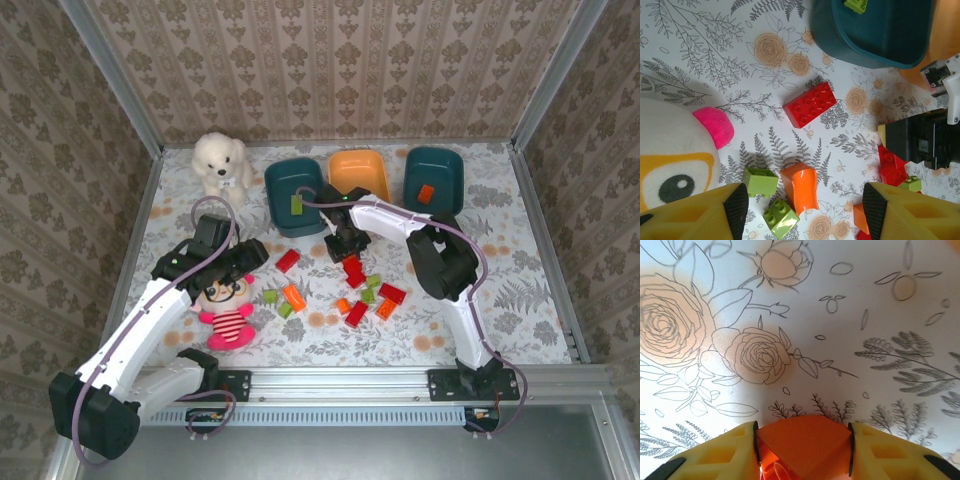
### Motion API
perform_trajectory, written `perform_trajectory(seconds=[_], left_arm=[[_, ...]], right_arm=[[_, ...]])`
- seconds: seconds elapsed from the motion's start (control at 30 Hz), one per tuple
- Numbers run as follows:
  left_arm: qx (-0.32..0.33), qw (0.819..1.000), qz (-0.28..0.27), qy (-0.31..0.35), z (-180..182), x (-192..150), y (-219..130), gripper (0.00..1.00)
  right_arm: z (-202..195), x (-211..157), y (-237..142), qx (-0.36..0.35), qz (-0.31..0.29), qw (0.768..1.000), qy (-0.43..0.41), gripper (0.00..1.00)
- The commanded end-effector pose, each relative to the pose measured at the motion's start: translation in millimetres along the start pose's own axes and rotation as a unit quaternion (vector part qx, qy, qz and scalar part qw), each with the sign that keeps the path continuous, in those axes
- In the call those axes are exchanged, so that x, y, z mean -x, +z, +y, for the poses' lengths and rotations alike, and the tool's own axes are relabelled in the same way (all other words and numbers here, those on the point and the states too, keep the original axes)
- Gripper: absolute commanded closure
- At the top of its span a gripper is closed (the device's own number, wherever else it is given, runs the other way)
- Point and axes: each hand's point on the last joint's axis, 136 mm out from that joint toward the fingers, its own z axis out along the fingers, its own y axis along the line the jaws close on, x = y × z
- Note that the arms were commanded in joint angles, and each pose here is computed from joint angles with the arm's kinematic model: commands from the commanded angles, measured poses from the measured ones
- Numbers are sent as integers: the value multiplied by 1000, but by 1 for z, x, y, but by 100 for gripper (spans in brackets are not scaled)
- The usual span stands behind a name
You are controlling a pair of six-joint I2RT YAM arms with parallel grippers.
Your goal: Sort the legos into containers by color
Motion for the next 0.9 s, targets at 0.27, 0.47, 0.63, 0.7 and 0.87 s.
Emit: perform_trajectory(seconds=[0.27,0.47,0.63,0.7,0.87], left_arm=[[-90,992,12,89,-73,1,5,35],[-111,987,24,117,-100,-2,14,35],[-116,985,28,128,-111,-3,15,35],[-115,985,26,128,-112,-3,14,34],[-113,985,24,130,-112,-5,13,35]], right_arm=[[-125,11,-135,-51,-149,974,161,65],[-232,3,-113,-44,-137,935,325,65],[-278,8,-81,-62,-99,920,373,65],[-286,6,-66,-68,-73,919,382,65],[-294,9,-36,-63,-40,918,389,61]])
